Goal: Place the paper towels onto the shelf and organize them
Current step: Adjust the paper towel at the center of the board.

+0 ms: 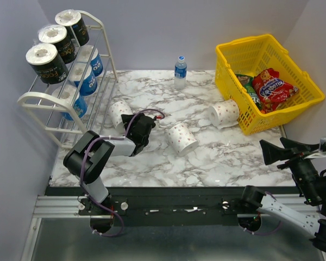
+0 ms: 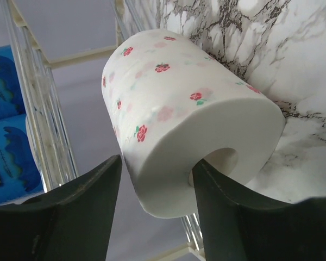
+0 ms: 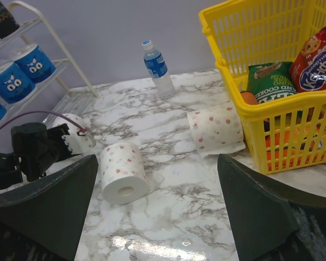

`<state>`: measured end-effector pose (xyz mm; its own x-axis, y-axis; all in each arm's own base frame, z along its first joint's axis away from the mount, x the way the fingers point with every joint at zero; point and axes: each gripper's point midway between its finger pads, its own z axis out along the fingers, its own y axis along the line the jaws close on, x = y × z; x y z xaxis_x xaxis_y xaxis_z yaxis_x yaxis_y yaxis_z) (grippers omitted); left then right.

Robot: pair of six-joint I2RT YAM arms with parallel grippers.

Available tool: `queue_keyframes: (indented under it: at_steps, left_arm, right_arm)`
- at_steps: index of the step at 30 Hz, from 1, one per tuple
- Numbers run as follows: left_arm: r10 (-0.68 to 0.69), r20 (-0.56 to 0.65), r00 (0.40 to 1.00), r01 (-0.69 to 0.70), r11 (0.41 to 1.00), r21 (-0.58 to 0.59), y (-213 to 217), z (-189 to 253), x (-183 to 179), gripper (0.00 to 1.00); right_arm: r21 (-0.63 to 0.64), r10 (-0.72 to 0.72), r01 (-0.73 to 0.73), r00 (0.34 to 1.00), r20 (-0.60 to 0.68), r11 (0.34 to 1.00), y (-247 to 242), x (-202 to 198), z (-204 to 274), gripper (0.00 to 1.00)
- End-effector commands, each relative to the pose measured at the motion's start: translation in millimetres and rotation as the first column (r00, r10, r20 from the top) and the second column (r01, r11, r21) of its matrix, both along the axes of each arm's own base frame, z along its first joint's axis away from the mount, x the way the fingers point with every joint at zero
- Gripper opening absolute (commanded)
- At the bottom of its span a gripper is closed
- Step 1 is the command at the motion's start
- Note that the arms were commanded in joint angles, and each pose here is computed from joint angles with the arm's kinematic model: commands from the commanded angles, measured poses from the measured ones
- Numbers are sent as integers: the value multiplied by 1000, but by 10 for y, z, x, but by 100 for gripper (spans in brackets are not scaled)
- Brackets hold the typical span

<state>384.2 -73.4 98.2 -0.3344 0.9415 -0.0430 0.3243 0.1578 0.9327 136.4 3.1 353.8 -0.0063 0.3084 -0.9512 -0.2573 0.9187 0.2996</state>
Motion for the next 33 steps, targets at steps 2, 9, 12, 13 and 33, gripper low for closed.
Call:
queue_keyframes:
  at_steps: [2,9,12,13,33]
  left_arm:
    - [26,14,1000,-26,1000,-13,4,13,61,56]
    - [41,13,999,-40,997,-67,-57,230,88,44]
    - [44,29,999,-39,988,-146,-164,451,46,40]
    - [30,28,999,-25,985,-170,-243,512,20,40]
    - [-100,-372,923,-195,712,-674,-924,827,-816,41]
  right_arm:
    - [22,-15,14,1000,23,1000,-92,-25,69,100]
    - [33,-7,7,1000,19,999,-92,-39,76,100]
    - [47,-3,2,1000,17,999,-103,-57,76,100]
    - [54,-1,0,1000,17,999,-105,-62,79,100]
    - [100,96,-94,995,-14,990,-64,-213,126,100]
